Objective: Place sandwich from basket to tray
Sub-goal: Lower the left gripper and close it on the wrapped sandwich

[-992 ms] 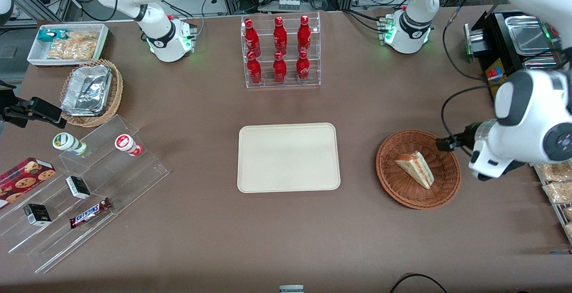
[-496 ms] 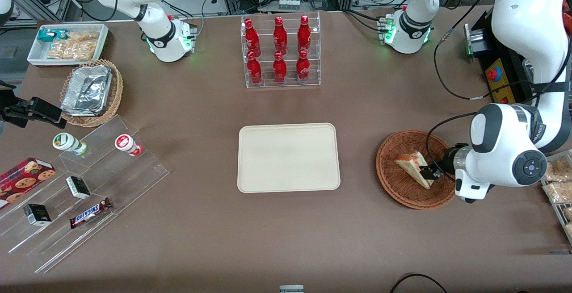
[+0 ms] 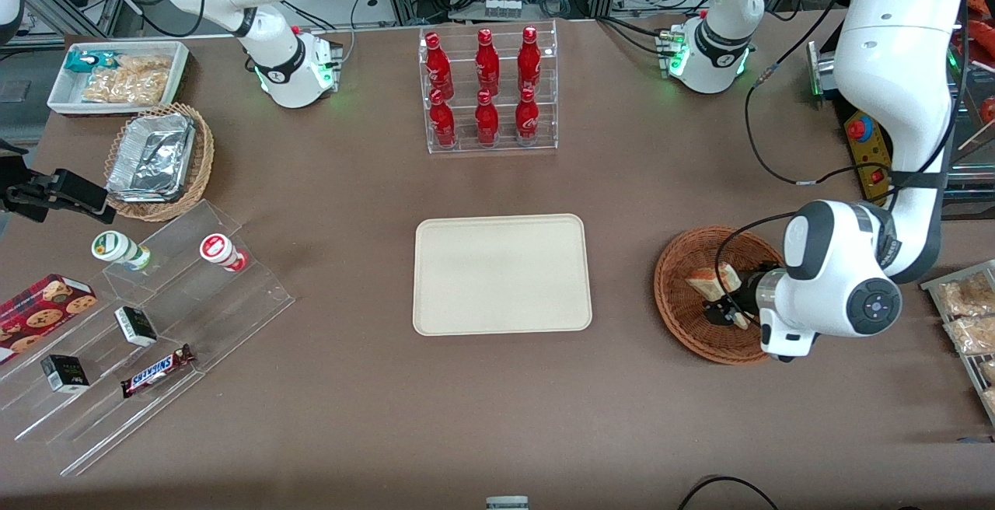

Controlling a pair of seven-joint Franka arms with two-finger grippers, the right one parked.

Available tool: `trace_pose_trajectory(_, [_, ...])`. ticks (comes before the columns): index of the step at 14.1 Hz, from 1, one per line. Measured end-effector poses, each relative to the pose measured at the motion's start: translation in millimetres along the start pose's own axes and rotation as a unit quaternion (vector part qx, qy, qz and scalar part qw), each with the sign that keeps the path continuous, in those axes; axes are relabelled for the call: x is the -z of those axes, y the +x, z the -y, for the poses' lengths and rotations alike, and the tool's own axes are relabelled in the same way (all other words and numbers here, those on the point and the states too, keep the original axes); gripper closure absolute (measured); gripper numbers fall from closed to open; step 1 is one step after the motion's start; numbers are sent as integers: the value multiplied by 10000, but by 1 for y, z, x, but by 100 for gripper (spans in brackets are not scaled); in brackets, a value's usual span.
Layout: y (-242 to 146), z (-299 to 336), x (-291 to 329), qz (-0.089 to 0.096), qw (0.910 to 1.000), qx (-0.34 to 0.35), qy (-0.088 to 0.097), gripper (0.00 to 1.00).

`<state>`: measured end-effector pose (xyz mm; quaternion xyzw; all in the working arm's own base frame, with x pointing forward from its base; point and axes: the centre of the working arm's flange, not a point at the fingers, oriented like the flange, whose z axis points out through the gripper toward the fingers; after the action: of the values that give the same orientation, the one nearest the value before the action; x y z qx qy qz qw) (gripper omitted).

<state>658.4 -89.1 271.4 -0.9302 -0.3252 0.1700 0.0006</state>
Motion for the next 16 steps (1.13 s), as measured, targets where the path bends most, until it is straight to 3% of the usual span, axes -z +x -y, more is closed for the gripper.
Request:
trace_pose_trajectory(3, [5, 3, -11, -40, 9999, -25, 164, 0])
trace_pose_trajectory(7, [7, 4, -11, -59, 9998, -15, 189, 0])
trace_pose_trajectory(16, [6, 16, -40, 121, 9991, 37, 409, 2])
